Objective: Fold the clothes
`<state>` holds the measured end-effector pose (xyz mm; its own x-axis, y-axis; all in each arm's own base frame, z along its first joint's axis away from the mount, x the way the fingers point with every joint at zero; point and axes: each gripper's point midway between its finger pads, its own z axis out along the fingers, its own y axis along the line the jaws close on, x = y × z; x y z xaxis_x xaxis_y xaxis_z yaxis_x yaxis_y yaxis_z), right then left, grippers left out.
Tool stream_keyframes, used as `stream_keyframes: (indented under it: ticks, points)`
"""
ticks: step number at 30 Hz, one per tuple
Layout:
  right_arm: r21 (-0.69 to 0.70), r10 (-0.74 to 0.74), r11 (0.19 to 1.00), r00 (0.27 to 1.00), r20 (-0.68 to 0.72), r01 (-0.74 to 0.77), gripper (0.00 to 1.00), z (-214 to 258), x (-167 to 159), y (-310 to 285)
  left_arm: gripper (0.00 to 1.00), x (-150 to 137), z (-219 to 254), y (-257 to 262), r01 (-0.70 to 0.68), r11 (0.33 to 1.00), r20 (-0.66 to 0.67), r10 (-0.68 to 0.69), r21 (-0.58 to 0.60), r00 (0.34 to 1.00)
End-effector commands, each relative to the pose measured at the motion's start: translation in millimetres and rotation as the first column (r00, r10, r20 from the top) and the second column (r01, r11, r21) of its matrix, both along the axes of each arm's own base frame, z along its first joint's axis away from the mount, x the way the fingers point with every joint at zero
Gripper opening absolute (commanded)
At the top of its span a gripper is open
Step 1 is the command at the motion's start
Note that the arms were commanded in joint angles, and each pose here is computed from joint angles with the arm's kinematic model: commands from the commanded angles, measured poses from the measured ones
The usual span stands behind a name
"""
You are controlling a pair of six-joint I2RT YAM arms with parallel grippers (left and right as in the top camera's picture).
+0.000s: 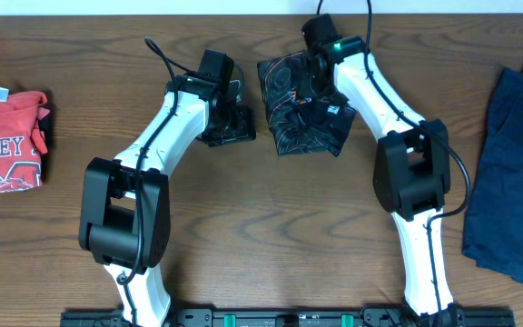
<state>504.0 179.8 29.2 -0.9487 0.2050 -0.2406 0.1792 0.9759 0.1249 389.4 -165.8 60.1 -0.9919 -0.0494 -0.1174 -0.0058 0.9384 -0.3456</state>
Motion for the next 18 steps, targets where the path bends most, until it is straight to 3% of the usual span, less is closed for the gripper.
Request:
stream_keyframes:
  ticks: [1, 12, 18]
  points:
    - [0.012, -0.082, 0.997, 0.997, -0.012, 0.082, 0.62, -9, 0, -6, 0.61, 0, 3, 1, 0.017, 1.000, 0.007, -0.017, 0.005, 1.000]
    - [0.081, -0.183, 0.981, 0.979, 0.087, 0.176, 0.41, 0, 32, -14, 0.61, -2, 2, 2, 0.017, 1.000, -0.004, -0.017, 0.008, 1.000]
    - [0.084, -0.193, 0.979, 0.978, 0.082, 0.186, 0.11, -2, 31, -12, 0.60, -3, 2, 2, 0.017, 1.000, -0.007, -0.017, 0.009, 1.000]
